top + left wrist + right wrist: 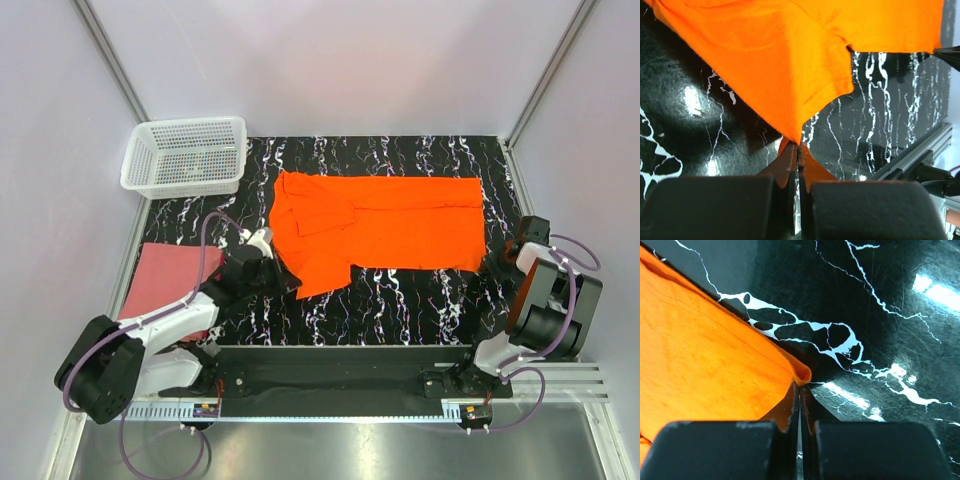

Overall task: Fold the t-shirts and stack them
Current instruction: Fold the tshirt

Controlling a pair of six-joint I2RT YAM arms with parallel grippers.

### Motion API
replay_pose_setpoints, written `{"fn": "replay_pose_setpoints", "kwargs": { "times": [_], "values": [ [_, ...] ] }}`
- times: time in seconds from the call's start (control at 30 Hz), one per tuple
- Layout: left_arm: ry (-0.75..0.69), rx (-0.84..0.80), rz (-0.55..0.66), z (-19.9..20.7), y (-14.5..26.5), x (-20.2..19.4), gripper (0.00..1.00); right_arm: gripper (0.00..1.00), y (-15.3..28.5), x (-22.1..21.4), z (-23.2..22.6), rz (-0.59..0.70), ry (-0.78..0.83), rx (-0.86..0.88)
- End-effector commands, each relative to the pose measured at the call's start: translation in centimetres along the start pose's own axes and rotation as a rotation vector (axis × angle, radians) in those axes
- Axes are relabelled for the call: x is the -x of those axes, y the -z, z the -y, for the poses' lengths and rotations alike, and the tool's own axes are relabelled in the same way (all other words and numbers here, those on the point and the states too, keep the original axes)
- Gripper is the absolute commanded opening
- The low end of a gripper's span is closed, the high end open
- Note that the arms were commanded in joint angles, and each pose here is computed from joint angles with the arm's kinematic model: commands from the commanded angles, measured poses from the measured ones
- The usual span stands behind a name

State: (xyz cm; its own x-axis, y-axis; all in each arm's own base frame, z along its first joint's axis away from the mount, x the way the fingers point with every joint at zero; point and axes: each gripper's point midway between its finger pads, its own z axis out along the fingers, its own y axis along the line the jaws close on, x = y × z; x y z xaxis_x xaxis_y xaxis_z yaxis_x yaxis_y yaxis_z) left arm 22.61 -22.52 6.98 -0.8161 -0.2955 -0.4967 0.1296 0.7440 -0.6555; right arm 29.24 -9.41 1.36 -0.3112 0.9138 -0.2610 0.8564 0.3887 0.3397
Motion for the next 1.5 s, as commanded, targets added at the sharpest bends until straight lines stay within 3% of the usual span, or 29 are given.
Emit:
{"fn": "replay_pose_setpoints", "kwargs": {
  "times": [0.0,0.3,0.67,1.03,1.47],
  "values": [
    [0.008,-0.031,0.012,0.6,0.8,-0.2,0.00,0.00,0.6,-1.1,1.7,-0.028,0.018,-0.057],
    [0.012,-0.036,0.051,2.1,1.2,1.6,0.00,0.00,3.1,0.2,-0.6,0.022,0.078,0.042],
    [0.005,0.002,0.160,5.0,-0.4,8.9,0.00,0.00,3.7,3.7,-6.0,0.005,0.135,0.149],
    [0.094,0.053,0.232,2.7,-2.9,16.9,0.00,0.00,1.3,6.0,-10.2,-0.058,0.146,0.211],
    [0.135,0.058,0.200,1.5,-6.8,20.5,0.00,0.00,-0.4,7.5,-13.5,-0.059,0.163,0.235]
  ]
}}
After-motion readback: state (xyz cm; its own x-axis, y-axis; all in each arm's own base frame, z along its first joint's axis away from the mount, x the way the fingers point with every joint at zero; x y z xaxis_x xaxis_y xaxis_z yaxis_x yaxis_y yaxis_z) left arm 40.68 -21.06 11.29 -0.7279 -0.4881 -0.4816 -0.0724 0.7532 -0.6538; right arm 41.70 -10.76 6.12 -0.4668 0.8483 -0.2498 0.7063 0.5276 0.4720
